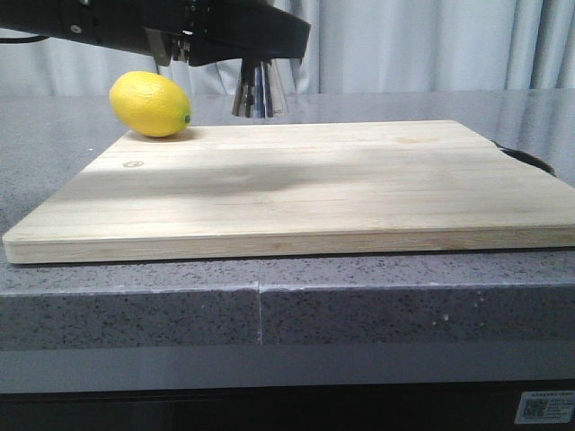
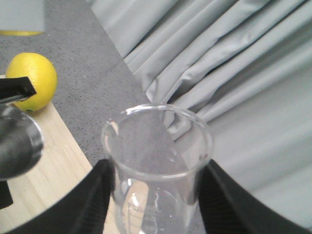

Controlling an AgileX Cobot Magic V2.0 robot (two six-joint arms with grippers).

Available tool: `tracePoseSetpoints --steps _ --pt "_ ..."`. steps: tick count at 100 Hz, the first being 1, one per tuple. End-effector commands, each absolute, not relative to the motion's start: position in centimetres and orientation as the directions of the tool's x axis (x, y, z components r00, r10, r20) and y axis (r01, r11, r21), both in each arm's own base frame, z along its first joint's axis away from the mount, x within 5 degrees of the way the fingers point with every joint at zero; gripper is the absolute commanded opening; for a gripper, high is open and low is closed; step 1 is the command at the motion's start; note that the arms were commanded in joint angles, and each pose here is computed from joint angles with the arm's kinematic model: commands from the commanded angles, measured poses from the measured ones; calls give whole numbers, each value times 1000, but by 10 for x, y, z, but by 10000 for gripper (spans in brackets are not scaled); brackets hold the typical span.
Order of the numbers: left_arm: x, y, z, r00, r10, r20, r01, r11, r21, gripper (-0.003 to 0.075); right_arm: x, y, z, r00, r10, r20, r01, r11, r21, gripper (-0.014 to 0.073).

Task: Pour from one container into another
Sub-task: 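Tip the beaker back upright above the jigger with the right gripper, then lower the empty beaker onto the board with the right gripper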

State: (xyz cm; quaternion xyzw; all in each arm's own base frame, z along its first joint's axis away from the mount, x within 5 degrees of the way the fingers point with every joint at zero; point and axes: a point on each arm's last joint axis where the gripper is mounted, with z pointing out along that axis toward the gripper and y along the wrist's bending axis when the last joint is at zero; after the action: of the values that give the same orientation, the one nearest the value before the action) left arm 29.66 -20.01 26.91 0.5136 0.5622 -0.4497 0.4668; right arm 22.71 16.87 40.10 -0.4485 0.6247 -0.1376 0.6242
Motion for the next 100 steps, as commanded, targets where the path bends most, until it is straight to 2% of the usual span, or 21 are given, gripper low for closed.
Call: tracePoseSetpoints --steps 1,27,64,100 --pt "290 -202 299 -3 39 -999 999 40 -1 -19 223 155 426 201 -670 -714 -334 639 -693 205" --pt "290 -202 299 -3 39 -999 999 39 -1 -19 235 136 428 122 -574 -810 -306 754 -581 205" --pt "289 -202 300 -2 31 -1000 1000 25 -2 -19 257 100 423 94 -384 -918 -302 868 -394 205" --pt "289 -202 300 -2 31 -1000 1000 25 -2 -19 261 89 374 75 -349 -934 -400 847 -349 205"
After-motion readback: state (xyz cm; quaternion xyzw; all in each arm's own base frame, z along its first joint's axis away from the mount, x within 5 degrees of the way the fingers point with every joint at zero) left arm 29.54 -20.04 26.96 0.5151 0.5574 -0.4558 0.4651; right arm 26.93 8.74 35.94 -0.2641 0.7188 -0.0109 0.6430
